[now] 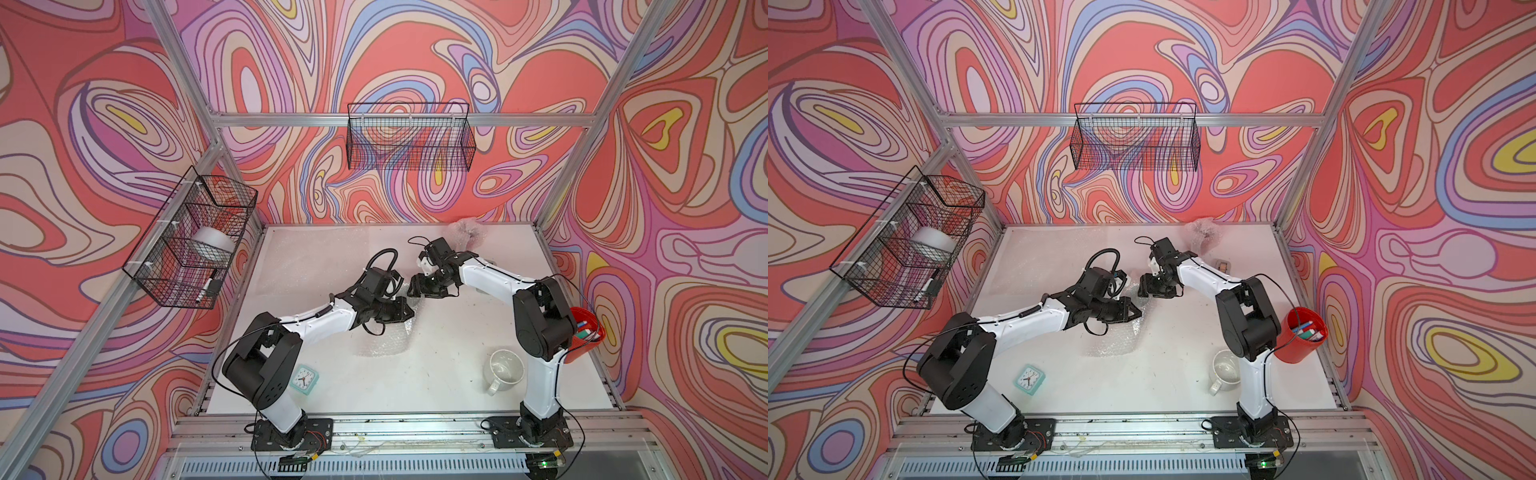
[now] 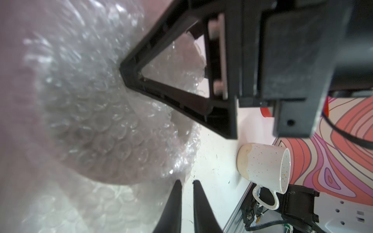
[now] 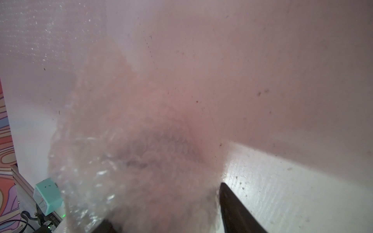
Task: Wrap mugs in bubble wrap
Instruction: Wrap the mug in bubble wrap.
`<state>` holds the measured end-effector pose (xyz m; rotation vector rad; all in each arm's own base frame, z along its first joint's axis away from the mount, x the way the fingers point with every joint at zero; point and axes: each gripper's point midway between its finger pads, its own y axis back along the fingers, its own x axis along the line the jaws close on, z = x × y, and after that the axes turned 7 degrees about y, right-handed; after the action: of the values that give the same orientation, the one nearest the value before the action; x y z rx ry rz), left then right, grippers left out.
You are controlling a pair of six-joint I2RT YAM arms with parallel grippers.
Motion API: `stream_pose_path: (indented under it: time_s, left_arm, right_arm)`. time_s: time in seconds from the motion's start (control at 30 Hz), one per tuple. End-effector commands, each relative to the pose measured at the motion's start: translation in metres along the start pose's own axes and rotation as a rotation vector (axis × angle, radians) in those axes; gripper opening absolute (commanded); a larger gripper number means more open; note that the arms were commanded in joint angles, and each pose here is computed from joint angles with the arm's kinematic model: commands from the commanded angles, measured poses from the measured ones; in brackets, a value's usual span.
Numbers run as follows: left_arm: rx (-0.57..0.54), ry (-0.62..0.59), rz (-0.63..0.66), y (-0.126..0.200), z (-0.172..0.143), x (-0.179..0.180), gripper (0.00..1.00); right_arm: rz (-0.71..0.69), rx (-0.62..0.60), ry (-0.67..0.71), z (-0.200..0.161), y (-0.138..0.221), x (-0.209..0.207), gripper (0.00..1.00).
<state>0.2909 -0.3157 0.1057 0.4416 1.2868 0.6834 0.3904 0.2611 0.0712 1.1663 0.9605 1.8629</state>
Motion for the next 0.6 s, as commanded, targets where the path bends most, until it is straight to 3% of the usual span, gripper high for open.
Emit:
stream_pose_path:
  time_s: [0.0, 0.3, 0.57]
  left_arm:
    - [-0.001, 0.019, 0.017, -0.004, -0.006, 0.006, 0.15]
    - [0.024, 0.081, 0.077, -0.026, -0.027, 0.046, 0.15]
    - [-0.062, -0.020, -0.064, 0.010, -0.021, 0.003, 0.17]
  right_arm:
    - [-0.100, 0.057, -0.040, -0.016, -0.017, -0.028, 0.63]
    - [-0.122, 0.066, -0.032, -0.020, -0.019, -0.032, 0.62]
    - [-0.189, 0.098, 0.002, -0.027, -0.026, -0.036, 0.62]
